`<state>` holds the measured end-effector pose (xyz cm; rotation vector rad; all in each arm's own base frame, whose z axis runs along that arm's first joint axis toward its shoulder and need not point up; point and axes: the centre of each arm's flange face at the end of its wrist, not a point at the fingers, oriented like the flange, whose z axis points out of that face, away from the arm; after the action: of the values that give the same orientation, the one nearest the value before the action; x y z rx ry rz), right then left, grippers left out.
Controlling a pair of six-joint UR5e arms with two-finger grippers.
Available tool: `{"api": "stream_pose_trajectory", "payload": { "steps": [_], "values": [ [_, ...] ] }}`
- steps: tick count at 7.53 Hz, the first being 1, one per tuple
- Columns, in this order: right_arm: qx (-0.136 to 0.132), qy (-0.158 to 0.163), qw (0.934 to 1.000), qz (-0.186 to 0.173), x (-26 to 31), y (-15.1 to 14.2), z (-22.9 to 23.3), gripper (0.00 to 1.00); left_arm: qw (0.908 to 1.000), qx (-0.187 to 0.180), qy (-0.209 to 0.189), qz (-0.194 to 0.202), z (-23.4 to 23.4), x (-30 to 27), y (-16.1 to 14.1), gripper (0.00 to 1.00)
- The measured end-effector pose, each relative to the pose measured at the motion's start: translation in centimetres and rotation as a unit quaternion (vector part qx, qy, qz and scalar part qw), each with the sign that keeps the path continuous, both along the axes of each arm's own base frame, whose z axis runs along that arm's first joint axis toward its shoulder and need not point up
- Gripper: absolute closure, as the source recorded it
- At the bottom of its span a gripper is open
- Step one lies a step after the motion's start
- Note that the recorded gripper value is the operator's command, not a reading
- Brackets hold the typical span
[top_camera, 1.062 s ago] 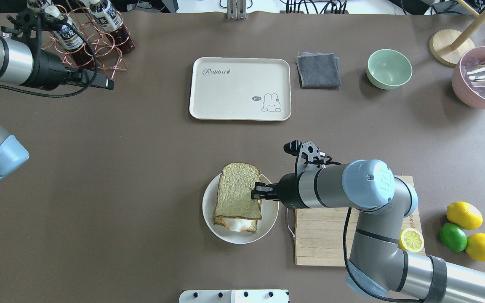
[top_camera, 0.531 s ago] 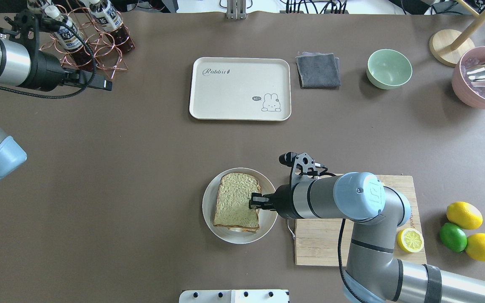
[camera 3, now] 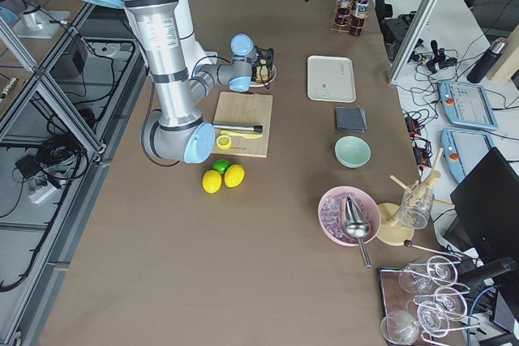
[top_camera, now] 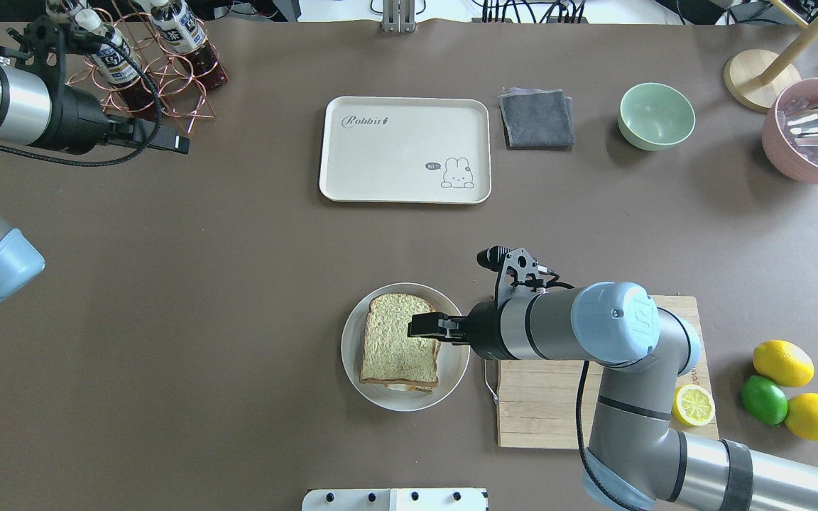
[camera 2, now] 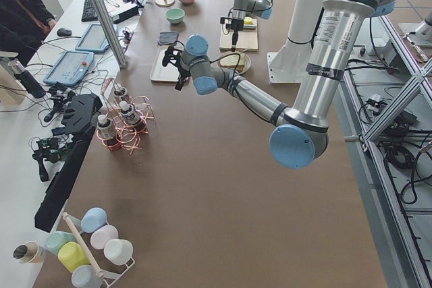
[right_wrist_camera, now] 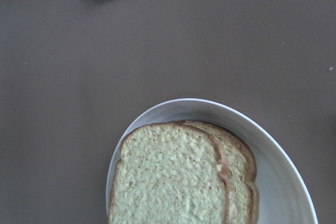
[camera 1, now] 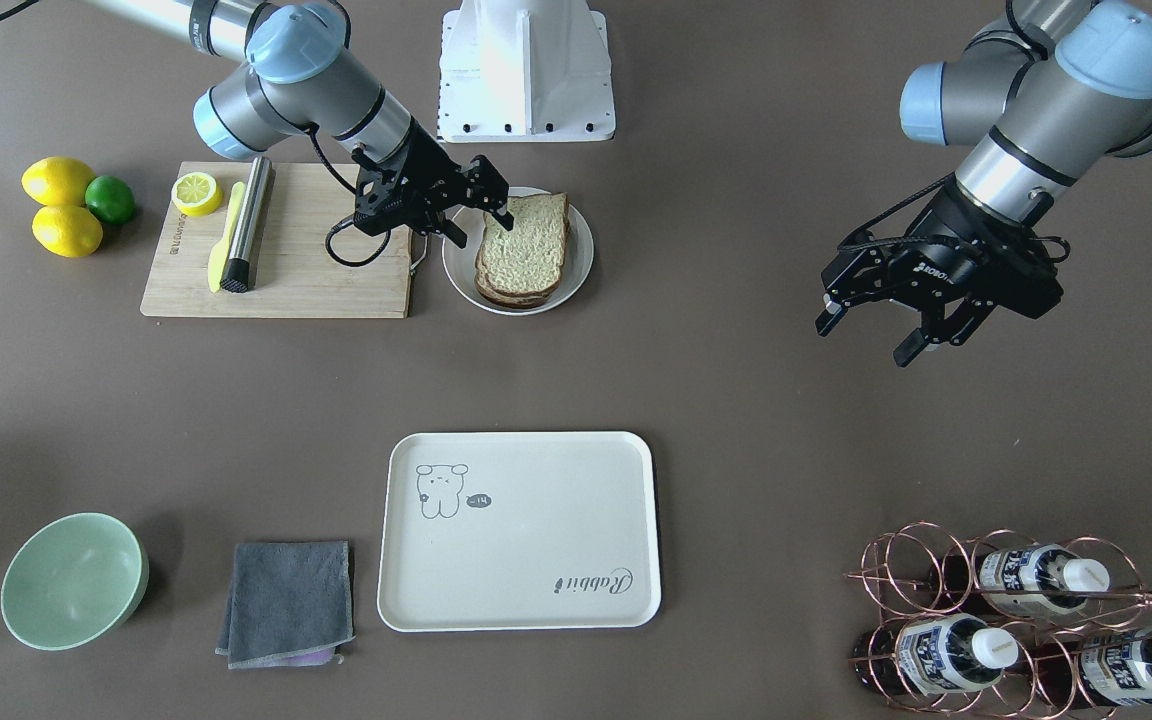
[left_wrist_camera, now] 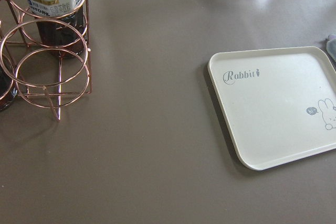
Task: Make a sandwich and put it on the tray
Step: 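Open the right gripper and withdraw it while the left gripper approaches the plate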
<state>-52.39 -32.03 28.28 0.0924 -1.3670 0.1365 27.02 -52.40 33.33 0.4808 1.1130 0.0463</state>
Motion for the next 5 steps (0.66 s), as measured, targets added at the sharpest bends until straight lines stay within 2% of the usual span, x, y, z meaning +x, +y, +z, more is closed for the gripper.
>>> {"api": "stream_pose_trajectory", "payload": {
  "steps": [2, 3, 5],
  "values": [
    [-0.013, -0.010, 0.9999, -0.001, 3.7, -1.6, -2.6, 0.00, 1.0000, -0.001, 0.000, 0.001, -0.1, 0.2, -0.1, 0.03],
    [-0.022, -0.002, 0.9997, 0.004, 5.4, -2.7, -3.1, 0.00, 1.0000, -0.001, 0.003, 0.001, -0.4, 0.4, -0.1, 0.03],
    [-0.056, 0.033, 0.9977, 0.022, 10.8, -8.2, -2.0, 0.00, 0.9990, -0.029, 0.034, -0.001, -3.1, 2.8, 0.3, 0.03]
  ]
}}
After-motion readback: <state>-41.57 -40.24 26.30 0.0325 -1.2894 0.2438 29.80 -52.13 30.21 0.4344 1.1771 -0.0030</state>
